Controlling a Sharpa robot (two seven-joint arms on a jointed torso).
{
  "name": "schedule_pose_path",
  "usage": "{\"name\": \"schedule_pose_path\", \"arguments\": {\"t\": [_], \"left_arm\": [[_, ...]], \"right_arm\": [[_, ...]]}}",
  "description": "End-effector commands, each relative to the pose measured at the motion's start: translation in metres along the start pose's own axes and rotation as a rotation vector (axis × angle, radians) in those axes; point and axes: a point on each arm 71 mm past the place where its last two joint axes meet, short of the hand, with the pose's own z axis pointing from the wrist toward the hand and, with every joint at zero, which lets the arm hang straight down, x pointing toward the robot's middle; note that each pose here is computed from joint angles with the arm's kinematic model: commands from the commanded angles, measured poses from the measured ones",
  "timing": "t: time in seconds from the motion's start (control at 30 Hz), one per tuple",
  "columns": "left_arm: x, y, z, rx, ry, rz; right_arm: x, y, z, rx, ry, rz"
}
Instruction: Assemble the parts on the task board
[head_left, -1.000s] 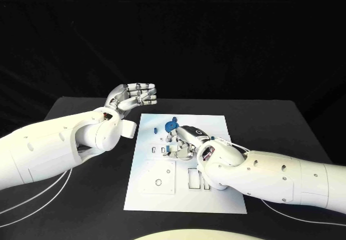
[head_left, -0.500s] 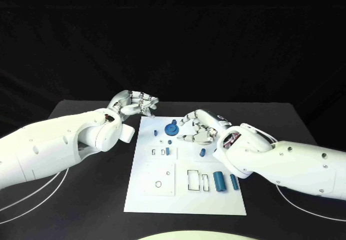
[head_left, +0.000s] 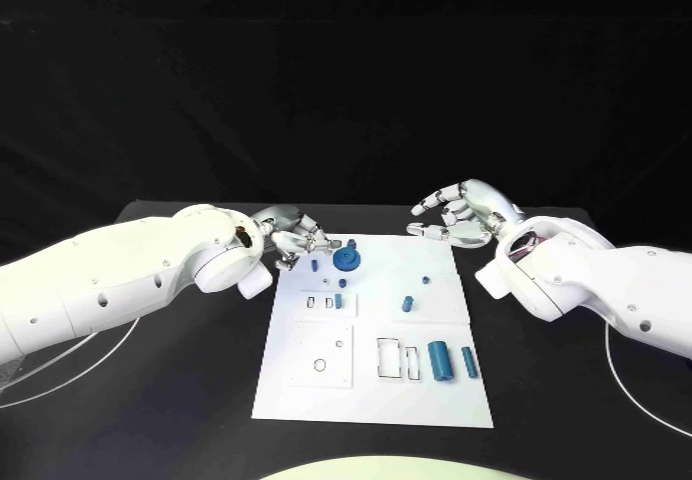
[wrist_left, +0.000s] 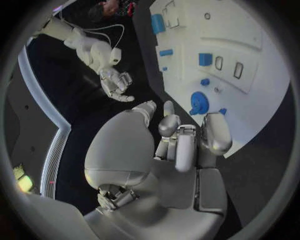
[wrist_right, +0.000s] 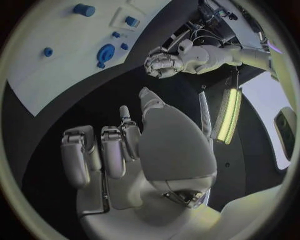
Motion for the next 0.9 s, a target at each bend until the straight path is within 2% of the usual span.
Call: {"name": "schedule_pose_path", "arguments": {"t": [0.03, 0.17, 0.43, 0.9], "left_arm": [[0.009, 0.0074, 0.0022, -0.187, 0.123, 0.227], [0.0133, 0.0037, 0.0086, -0.236, 0.158, 0.306], [0.0229, -0.0063, 0.0223, -0.27, 0.19, 0.41], [0.0311, -0.012, 0.0323, -0.291, 0.221, 0.495]], "right_arm": [[-0.003, -0.005, 0.0, 0.018, 0.031, 0.102], [-0.011, -0.01, 0.001, 0.03, 0.014, 0.105], [-0.018, -0.015, 0.003, 0.037, -0.017, 0.101], [-0.021, -0.018, 0.003, 0.049, -0.027, 0.093]]}}
